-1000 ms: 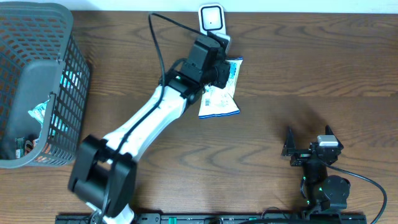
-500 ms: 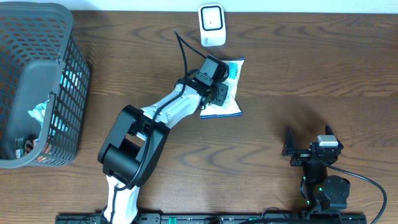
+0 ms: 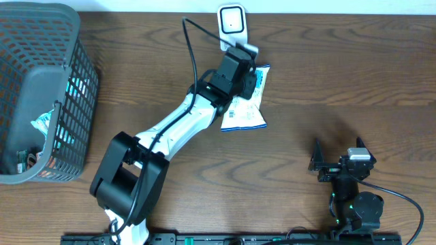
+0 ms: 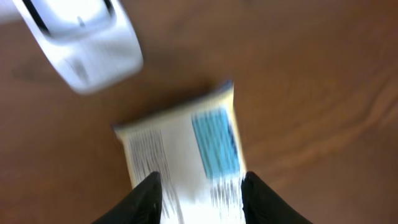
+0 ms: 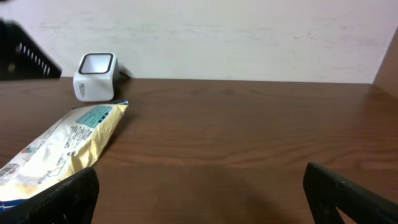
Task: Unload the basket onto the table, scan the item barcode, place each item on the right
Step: 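Shift the bag side to side beneath the scanner with the left gripper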
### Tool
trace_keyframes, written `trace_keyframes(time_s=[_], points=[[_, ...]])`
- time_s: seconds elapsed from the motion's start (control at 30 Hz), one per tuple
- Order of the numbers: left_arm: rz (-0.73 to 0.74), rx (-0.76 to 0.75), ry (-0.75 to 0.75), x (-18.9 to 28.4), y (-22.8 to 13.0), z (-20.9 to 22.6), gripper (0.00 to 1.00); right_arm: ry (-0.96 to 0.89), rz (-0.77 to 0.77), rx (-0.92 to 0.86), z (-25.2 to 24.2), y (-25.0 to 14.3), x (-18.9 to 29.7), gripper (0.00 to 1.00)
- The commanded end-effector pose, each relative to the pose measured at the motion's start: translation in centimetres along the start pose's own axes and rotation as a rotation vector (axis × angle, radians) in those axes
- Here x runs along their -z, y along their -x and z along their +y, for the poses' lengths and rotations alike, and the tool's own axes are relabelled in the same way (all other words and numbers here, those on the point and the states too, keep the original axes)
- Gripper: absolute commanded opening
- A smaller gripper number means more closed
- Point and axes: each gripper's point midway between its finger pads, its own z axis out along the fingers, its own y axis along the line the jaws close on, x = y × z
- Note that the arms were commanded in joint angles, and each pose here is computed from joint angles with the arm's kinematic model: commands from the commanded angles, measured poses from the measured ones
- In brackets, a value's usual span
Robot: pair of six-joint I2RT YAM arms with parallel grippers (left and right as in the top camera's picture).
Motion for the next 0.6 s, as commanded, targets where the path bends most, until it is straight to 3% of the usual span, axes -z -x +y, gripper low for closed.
trace_keyframes(time_s=[0.0, 0.4, 0.57], points=[[-0.006, -0.013, 0.048, -1.2, -0.4, 0.9, 0.41, 0.008, -0.001, 0.012, 0.2, -0.1, 0.0, 0.99], [0.126, -0.019, 0.07, -8.3, -8.4, 2.1, 0.41, 0.008, 0.0, 0.012, 0.2, -0.1, 0.0, 0.99], [0.1, -0.019, 0.066, -7.5, -7.0, 1.9, 0.42, 0.008, 0.0, 0.013, 0.2, -0.1, 0.0, 0.99]])
